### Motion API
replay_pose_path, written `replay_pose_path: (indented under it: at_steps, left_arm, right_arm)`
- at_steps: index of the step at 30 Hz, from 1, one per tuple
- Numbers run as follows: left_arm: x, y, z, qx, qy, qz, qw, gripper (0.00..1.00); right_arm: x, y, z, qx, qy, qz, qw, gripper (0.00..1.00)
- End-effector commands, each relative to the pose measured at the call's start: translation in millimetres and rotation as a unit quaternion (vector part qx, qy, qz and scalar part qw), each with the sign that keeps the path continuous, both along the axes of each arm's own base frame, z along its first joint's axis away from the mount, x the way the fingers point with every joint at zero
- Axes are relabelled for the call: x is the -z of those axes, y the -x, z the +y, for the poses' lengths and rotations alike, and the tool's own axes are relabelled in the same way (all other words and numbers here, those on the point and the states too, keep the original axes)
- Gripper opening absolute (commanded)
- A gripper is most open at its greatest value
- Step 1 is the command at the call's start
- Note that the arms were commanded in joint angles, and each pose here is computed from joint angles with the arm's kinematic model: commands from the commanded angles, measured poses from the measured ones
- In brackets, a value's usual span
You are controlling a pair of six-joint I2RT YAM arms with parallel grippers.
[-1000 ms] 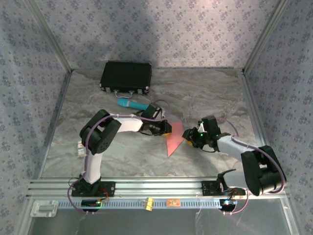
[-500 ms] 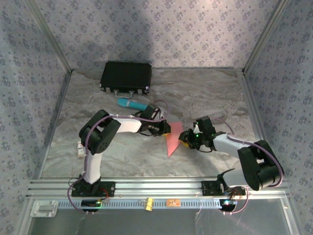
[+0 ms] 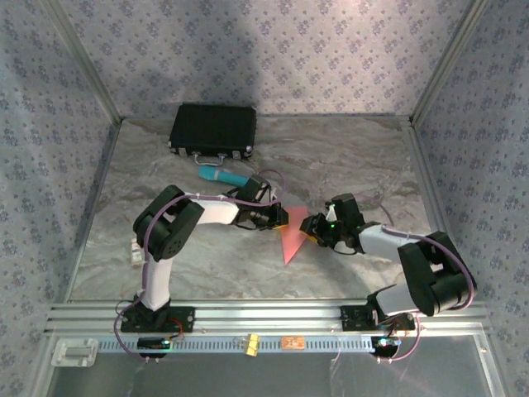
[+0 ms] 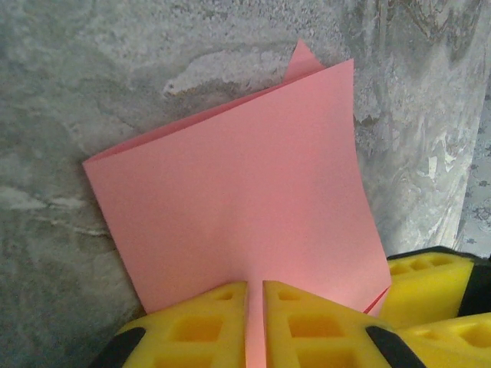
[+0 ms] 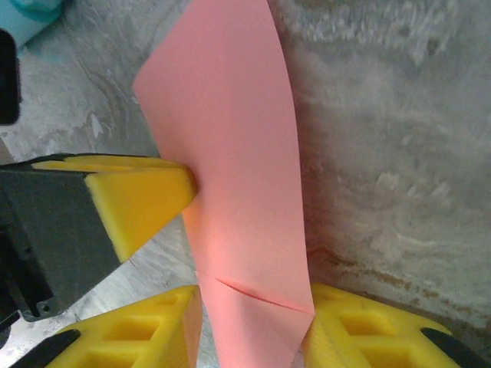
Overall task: Fold a paper plane with a square sheet of paper (pick it up from the middle)
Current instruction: Fold the wing for the fifth time at the center of the table.
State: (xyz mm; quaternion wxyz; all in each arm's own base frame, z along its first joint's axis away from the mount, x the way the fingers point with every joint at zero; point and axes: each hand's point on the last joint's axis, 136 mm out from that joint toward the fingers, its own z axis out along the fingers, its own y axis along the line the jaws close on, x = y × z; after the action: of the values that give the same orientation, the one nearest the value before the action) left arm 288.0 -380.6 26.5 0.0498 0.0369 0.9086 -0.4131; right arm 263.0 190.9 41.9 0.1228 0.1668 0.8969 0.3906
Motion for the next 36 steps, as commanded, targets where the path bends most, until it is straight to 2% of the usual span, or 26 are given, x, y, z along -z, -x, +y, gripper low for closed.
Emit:
replay_pose_path:
  at_steps: [1, 7, 20, 23, 31, 33, 36]
  left_arm:
    - [15.1, 13.3, 17.5, 0.000, -0.037, 0.029, 0.999, 0.14]
    - [14.4, 12.9, 16.8, 0.000, -0.036, 0.028, 0.999, 0.14]
    - [10.9, 12.3, 16.4, -0.001, -0.034, 0.025, 0.999, 0.14]
    - [9.8, 11.7, 16.3, -0.001, -0.032, 0.024, 0.999, 0.14]
    - [-10.3, 1.3, 7.0, -0.003, -0.015, 0.006, 1.000, 0.17]
    - [-22.4, -2.9, 5.7, -0.009, -0.010, -0.007, 1.000, 0.22]
    - [-38.4, -6.2, 7.3, -0.016, -0.009, -0.021, 1.000, 0.27]
  right_arm:
    - [-16.6, -13.7, 5.6, -0.033, -0.013, -0.046, 0.998, 0.40]
    - [-24.6, -19.8, 7.6, -0.056, -0.040, -0.070, 0.995, 0.41]
    - [-10.5, -25.6, 6.2, -0.076, -0.041, -0.056, 0.995, 0.38]
    - [-8.1, -25.6, 4.4, -0.078, -0.038, -0.054, 0.995, 0.34]
    - [4.7, -25.2, 0.5, -0.067, -0.013, -0.038, 0.997, 0.09]
    - [4.4, -25.6, -2.0, -0.048, -0.013, -0.036, 0.998, 0.07]
    - [7.4, -25.6, -11.5, 0.019, -0.012, -0.008, 1.000, 0.04]
